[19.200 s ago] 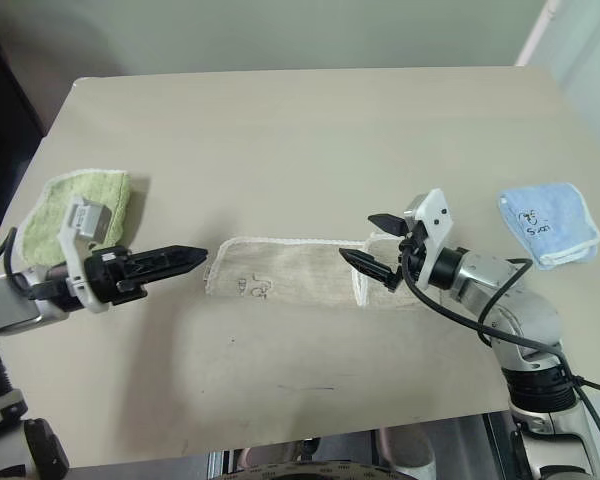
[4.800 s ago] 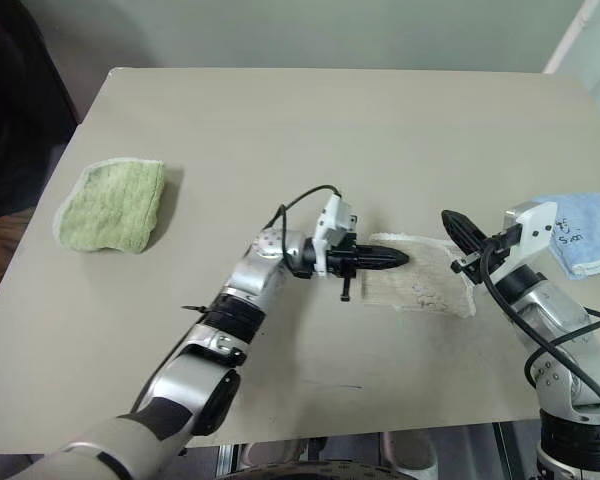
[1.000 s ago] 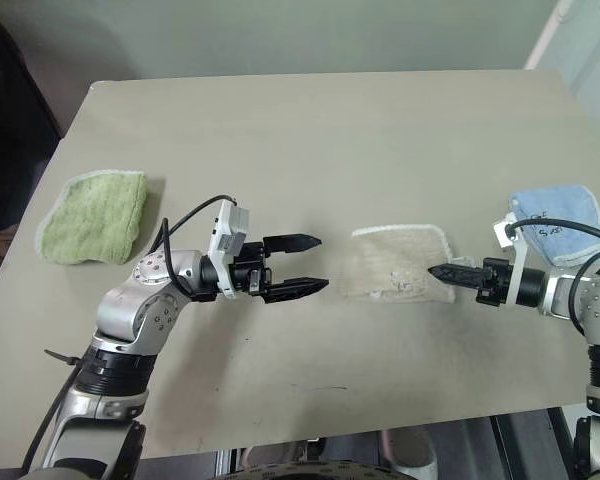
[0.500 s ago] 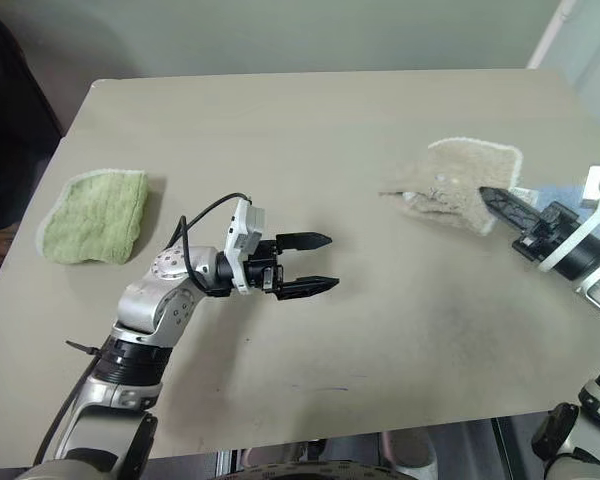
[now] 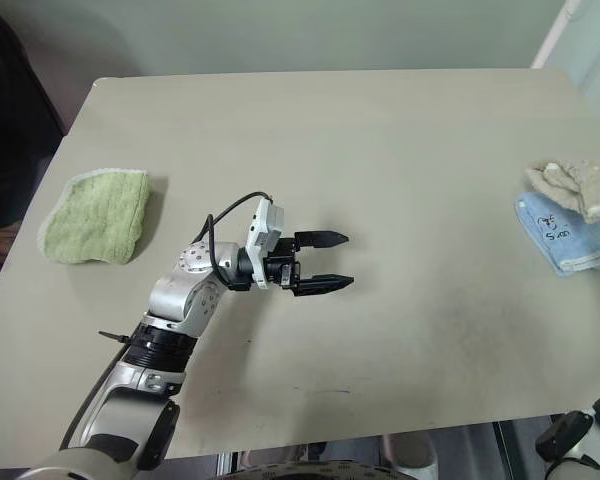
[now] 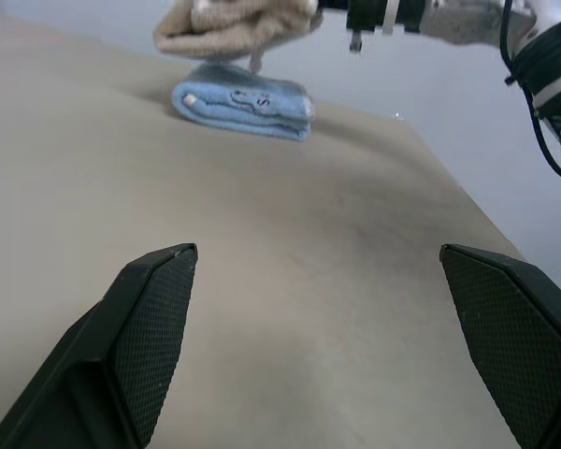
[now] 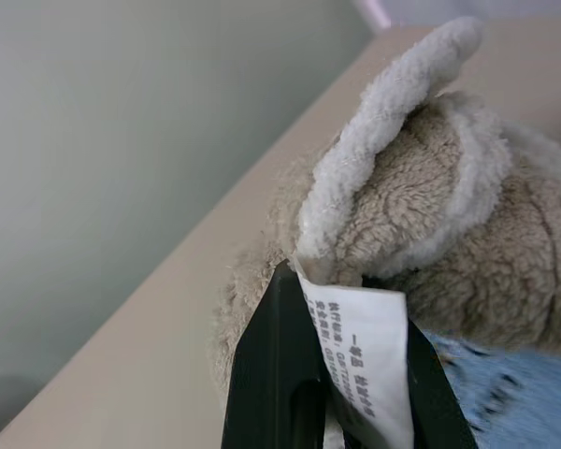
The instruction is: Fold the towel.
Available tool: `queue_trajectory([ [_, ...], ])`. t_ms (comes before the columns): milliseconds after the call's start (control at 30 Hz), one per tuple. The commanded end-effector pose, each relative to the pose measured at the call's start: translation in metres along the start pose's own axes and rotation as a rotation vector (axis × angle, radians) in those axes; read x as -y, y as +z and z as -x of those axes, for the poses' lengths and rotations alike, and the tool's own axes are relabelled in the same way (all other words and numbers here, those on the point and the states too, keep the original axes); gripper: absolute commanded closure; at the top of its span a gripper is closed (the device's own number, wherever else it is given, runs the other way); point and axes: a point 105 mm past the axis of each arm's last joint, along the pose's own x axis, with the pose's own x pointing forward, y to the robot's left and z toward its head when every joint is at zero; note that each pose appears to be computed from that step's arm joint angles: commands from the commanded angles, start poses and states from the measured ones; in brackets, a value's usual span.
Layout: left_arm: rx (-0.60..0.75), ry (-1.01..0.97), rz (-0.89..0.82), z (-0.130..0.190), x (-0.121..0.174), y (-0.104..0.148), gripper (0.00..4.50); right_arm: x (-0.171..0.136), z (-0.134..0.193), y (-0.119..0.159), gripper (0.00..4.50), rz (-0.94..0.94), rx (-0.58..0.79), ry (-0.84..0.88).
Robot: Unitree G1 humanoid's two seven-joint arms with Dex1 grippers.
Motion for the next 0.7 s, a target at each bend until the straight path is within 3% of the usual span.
queue_trajectory([
  [33, 0.015, -0.017, -0.038, -0.003, 0.0, 0.008, 0.0, 0.008, 0.005, 0.013, 4.46, 0.016, 0.077, -0.024],
  [700, 0.029, 0.0, -0.041, -0.008, 0.0, 0.009, 0.0, 0.041, 0.006, -0.016, 4.46, 0.105, -0.013, -0.179],
])
